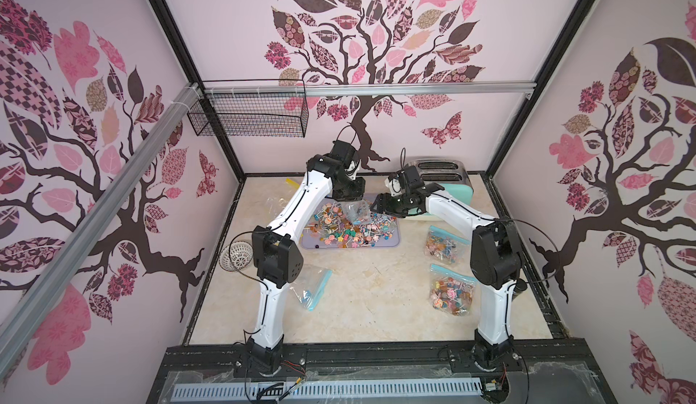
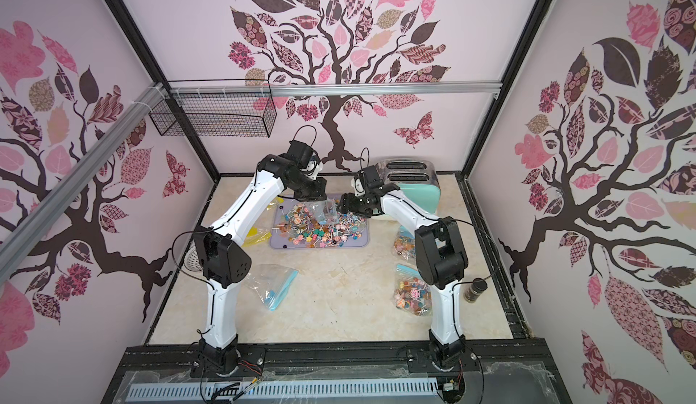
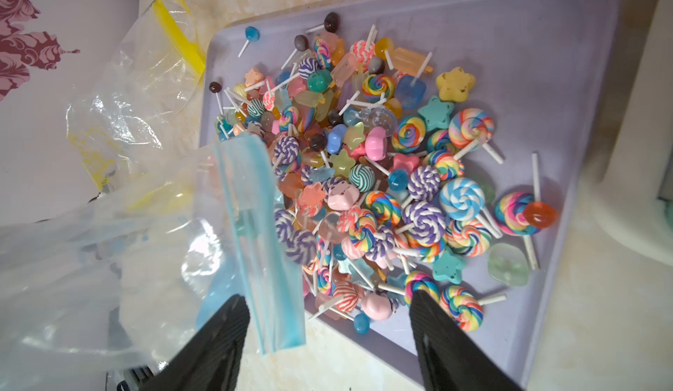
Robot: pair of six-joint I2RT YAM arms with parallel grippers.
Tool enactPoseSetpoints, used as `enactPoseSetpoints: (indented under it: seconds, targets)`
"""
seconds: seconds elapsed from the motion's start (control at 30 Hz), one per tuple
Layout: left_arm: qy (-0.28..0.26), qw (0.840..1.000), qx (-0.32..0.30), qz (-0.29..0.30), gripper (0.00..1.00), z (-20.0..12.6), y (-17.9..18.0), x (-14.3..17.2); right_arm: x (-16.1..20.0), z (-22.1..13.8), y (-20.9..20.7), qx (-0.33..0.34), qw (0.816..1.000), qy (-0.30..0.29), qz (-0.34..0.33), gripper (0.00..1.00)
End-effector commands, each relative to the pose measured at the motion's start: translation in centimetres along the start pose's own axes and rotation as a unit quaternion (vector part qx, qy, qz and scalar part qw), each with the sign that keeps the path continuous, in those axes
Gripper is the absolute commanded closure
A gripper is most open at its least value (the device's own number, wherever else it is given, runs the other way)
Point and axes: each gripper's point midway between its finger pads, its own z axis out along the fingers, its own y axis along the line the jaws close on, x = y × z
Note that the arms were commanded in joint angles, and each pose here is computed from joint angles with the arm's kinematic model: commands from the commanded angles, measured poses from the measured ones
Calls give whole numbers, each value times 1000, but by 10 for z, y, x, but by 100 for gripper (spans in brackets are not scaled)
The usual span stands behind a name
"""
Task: Pour candies out of the ziploc bag
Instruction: 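Pour the candies out of the ziploc bag onto the tray.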
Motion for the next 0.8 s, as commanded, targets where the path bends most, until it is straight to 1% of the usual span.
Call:
enactPoseSetpoints:
  seconds: [0.0, 0.13, 0.2, 0.3, 0.43, 0.47, 0.5, 0.53, 0.57, 0.6, 0.67, 0.7, 0.77]
  targets:
    - [21, 1000, -12, -12, 100, 1, 3, 10, 4, -15, 19, -39, 999, -4, -21, 30]
    - [12, 1000, -7, -27, 100, -3, -1, 5, 27, -20, 33, -89, 995, 17, -37, 33]
    - [8, 999, -6, -36, 100, -6, -3, 1, 38, -20, 37, -101, 993, 26, -47, 33]
    - [4, 999, -1, -50, 100, -8, -6, -2, 46, -18, 38, -104, 992, 35, -56, 33]
    - [11, 998, -20, -64, 100, -7, 4, -1, 51, -20, 37, -105, 992, 37, -55, 33]
    - [23, 997, -25, -76, 100, -7, 9, 3, 53, -21, 37, -103, 992, 37, -55, 33]
    - [31, 997, -21, -68, 100, -12, 4, 7, 54, -22, 36, -102, 992, 38, -56, 33]
    - [18, 998, -29, -53, 100, -19, 0, 5, 56, -23, 35, -100, 993, 38, -57, 33]
    - [2, 998, -46, -48, 100, -20, 3, 2, 56, -23, 33, -96, 993, 35, -57, 32]
    - [3, 997, -47, -56, 100, -18, 8, 3, 58, -23, 32, -94, 993, 36, -55, 32]
    - [27, 996, -35, -76, 100, -14, 19, 10, 61, -23, 31, -94, 993, 42, -52, 33]
    - [30, 996, -43, -78, 100, -15, 23, 14, 62, -25, 31, -94, 993, 43, -52, 33]
    - [17, 995, -52, -78, 100, -18, 27, 17, 64, -30, 30, -88, 994, 38, -55, 33]
